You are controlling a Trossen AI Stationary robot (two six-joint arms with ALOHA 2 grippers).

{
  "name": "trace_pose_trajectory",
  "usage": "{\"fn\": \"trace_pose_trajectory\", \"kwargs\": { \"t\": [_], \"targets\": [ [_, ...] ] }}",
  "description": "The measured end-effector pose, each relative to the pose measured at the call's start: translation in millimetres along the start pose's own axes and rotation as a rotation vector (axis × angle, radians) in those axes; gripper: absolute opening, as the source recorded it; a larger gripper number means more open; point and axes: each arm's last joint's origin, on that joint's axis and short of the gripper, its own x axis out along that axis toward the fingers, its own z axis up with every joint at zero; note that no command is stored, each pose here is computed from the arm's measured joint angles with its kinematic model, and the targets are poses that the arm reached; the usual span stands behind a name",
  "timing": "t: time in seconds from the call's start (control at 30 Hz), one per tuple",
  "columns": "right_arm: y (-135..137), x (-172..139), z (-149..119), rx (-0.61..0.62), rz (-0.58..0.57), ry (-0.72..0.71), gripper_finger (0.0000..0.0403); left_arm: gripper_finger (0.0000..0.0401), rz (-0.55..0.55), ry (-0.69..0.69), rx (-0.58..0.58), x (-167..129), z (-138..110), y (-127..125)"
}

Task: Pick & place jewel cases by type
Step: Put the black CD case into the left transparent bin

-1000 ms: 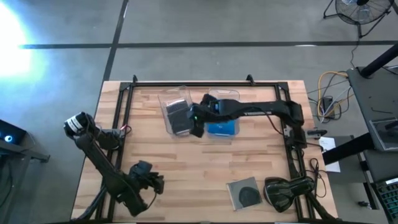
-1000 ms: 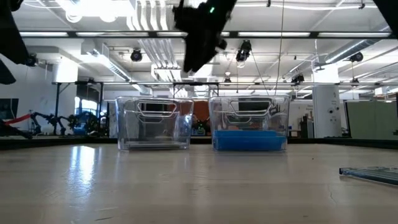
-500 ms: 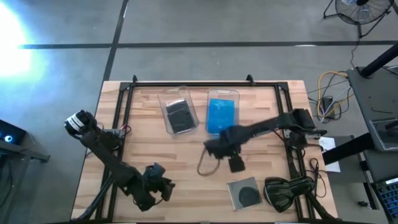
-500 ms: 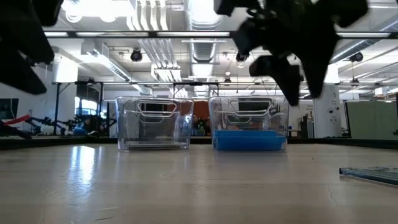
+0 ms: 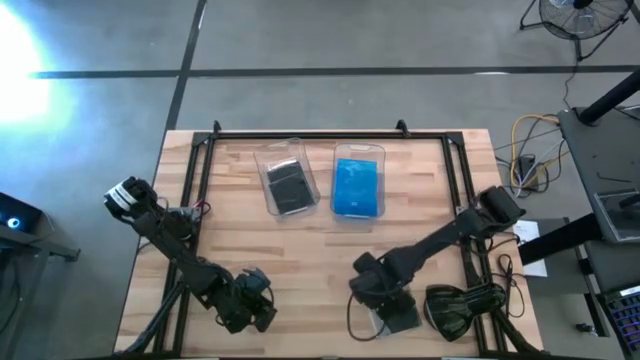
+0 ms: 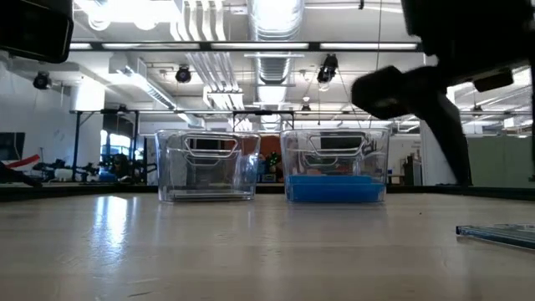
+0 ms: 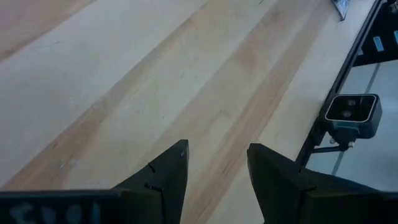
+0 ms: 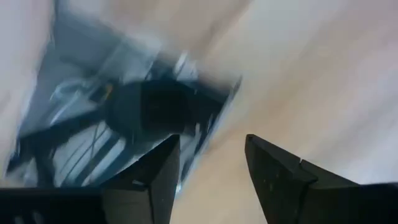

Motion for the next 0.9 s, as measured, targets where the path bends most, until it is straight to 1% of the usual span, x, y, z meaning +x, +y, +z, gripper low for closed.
{"fn": "trace_pose_trajectory", "kwargs": {
  "t": [0.1,0.23,0.4,0.53,0.8,0.83,0.9],
  "targets": [
    [2,3,10,-0.024,-0.022,-0.114,0.0168,0.0147,0.0,0.002,0.0,0,0,0],
    [8,9,14,-0.037,-0.077,-0.179,0.0167,0.0147,-0.002,0.022,-0.005,0,-1,0],
    [15,19,10,-0.049,-0.185,-0.16,0.0167,0.0147,-0.006,0.037,-0.015,0,-1,-1],
    [18,28,7,-0.06,-0.212,-0.194,0.0167,0.0147,-0.012,0.037,-0.002,-1,-1,-3],
    [20,38,-2,-0.064,-0.212,-0.194,0.0166,0.0147,-0.011,0.038,-0.001,-1,-1,-3],
    [20,38,-1,-0.07,-0.221,-0.201,0.0166,0.0147,-0.011,0.038,-0.001,-1,-1,-3],
    [18,38,3,-0.087,-0.277,-0.246,0.0166,0.0147,-0.011,0.038,-0.001,-1,-1,-3]
  ]
}}
